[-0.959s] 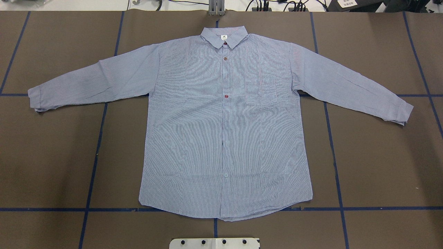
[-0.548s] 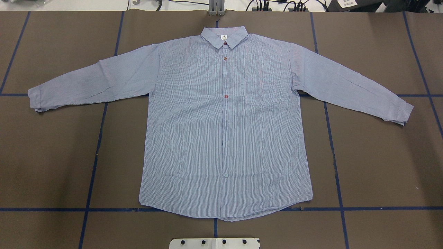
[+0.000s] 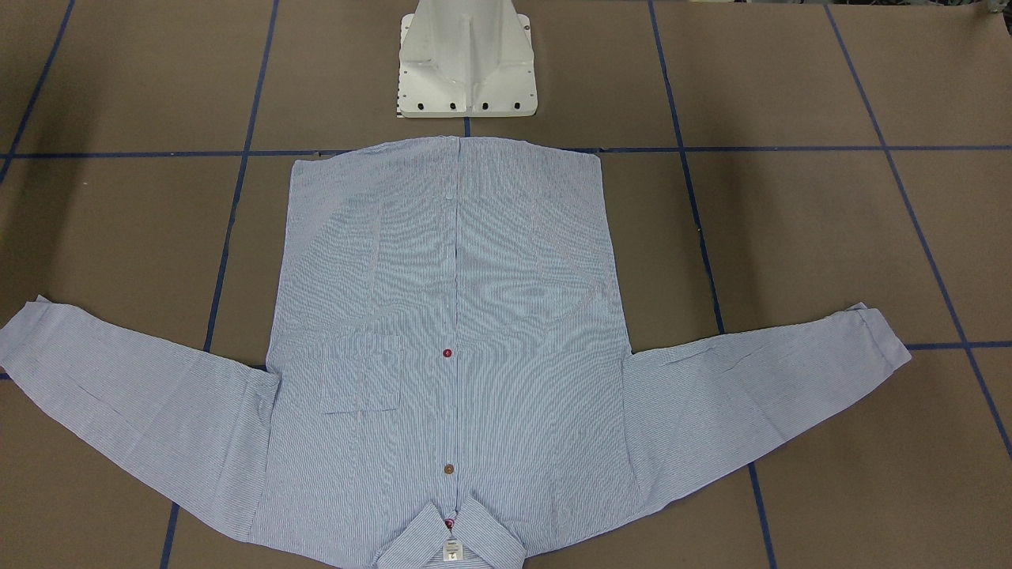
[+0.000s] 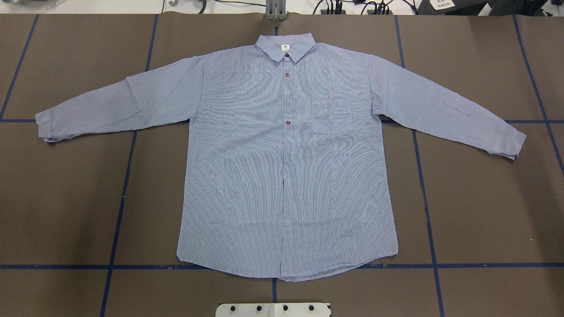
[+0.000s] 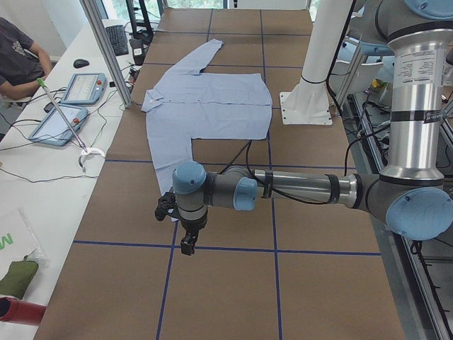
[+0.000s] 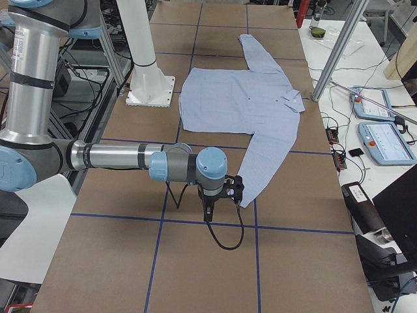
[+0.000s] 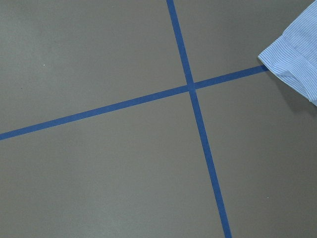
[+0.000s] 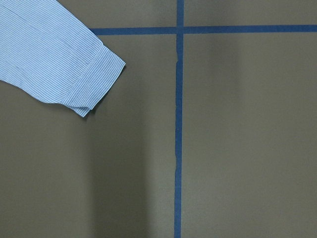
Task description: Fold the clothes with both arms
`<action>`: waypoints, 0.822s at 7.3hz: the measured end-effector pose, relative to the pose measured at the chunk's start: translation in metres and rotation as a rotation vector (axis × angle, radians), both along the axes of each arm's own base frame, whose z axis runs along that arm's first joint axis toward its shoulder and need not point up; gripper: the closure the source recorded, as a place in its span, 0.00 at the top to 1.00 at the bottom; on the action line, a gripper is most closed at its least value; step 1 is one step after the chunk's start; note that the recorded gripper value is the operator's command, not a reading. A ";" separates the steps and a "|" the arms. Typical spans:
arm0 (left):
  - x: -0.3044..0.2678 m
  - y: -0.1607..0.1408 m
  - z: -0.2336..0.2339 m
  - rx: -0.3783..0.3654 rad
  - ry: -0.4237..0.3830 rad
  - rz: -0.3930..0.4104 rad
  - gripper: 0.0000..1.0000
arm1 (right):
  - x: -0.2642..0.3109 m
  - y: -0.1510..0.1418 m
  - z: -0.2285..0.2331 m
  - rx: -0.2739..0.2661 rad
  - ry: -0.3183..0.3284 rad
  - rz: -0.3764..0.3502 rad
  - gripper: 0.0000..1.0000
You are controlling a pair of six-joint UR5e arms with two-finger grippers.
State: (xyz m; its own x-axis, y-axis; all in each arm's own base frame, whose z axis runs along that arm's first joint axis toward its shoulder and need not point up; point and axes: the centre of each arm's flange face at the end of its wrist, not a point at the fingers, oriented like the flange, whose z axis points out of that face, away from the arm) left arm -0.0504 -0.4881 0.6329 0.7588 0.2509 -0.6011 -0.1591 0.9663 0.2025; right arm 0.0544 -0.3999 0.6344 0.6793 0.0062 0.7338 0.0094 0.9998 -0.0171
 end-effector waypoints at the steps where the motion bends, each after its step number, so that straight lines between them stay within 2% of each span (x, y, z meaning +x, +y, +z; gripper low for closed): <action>1: -0.001 -0.010 -0.011 0.023 0.001 -0.002 1.00 | 0.000 -0.001 0.000 -0.004 0.001 0.003 1.00; 2: -0.002 -0.021 -0.023 0.051 0.002 -0.005 1.00 | 0.000 -0.005 0.002 -0.010 0.002 0.006 1.00; 4: -0.002 -0.037 -0.043 0.133 0.008 -0.006 1.00 | -0.004 -0.032 -0.007 0.012 -0.008 0.007 1.00; 6: 0.001 -0.039 -0.054 0.188 0.043 -0.022 1.00 | -0.017 -0.052 -0.013 0.018 -0.025 -0.012 1.00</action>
State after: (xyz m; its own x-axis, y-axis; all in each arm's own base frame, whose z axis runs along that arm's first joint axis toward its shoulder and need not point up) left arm -0.0498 -0.5270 0.5794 0.7401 0.3458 -0.5768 -0.1262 0.9138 0.3860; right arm 0.0375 -0.4516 0.6215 0.6608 -0.0159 0.7504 0.0220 0.9998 0.0018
